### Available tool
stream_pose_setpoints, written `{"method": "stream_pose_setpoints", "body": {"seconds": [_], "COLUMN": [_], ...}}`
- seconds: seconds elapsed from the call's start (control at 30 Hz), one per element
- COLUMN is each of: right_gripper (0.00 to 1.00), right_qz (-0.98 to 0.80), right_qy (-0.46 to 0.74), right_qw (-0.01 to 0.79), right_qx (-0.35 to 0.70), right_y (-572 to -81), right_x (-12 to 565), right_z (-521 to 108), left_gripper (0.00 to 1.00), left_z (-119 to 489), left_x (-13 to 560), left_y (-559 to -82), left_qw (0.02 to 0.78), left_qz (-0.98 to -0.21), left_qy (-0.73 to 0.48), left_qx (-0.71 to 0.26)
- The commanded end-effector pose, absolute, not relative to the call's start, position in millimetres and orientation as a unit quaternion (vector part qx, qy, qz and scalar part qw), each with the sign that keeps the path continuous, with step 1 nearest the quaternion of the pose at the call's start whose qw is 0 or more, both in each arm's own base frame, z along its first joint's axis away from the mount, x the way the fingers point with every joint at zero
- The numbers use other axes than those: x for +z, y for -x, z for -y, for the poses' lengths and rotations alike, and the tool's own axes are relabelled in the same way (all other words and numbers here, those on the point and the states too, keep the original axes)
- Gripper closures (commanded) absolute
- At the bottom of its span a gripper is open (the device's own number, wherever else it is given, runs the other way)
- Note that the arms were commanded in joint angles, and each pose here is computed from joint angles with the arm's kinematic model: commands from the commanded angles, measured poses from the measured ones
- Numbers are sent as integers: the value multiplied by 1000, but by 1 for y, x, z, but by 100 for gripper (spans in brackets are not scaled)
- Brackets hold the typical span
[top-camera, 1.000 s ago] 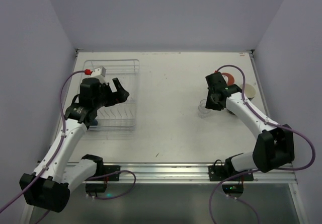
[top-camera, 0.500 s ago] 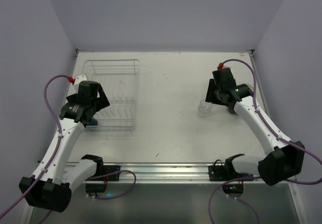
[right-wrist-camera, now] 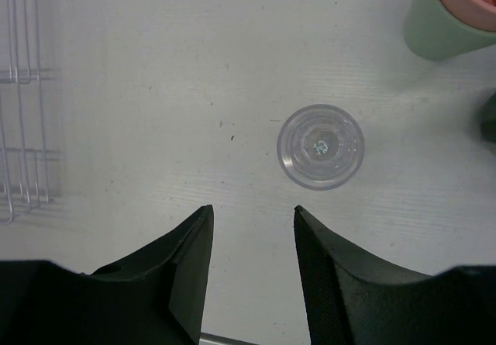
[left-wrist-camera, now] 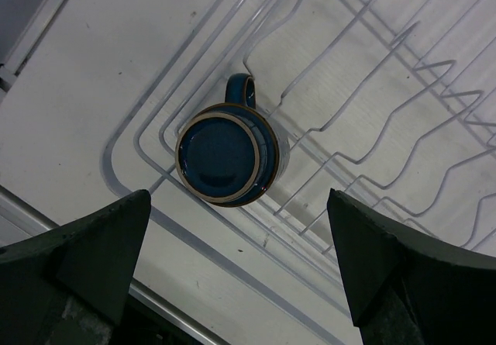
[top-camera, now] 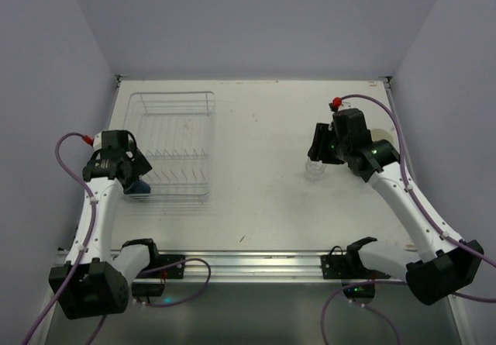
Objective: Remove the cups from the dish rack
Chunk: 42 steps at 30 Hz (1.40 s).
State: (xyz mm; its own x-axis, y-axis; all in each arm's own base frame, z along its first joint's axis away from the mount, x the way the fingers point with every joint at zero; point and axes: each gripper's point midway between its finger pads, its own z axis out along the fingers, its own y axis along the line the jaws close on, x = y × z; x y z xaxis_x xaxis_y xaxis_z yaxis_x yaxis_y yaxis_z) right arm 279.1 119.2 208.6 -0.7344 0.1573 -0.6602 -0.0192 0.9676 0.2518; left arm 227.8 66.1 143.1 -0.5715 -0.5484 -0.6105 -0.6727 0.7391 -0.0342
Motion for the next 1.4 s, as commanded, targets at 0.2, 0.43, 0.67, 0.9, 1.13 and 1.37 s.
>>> {"method": "stream_pose_setpoints", "body": {"seconds": [0.2,0.43,0.67,0.9,1.13,1.37], "right_gripper": [51,51,51,51,51,51], "right_qz": [-908,-907,-905,-903,-902,-903], "right_qy": [8,9,11,11,12,11], "right_qw": [385,387,391,394,396,395], "right_qx": [168,169,170,171,172,171], "right_y": [-277,-276,-273,-273,-272,-273], "right_x": [224,225,228,229,231,229], "right_z": [-143,-143,-142,-142,-141,-142], "left_gripper": [0,0,0,0,0,0], "left_z": [-61,-64,-67,-68,-49,-50], "left_x": [123,110,103,103,76,72], "left_y": [-234,-231,-228,-224,-227,-230], "left_qw": [274,252,234,228,185,188], "left_qz": [-895,-898,-896,-893,-903,-904], "left_qy": [346,354,369,380,385,383], "left_qx": [66,70,78,82,36,35]}}
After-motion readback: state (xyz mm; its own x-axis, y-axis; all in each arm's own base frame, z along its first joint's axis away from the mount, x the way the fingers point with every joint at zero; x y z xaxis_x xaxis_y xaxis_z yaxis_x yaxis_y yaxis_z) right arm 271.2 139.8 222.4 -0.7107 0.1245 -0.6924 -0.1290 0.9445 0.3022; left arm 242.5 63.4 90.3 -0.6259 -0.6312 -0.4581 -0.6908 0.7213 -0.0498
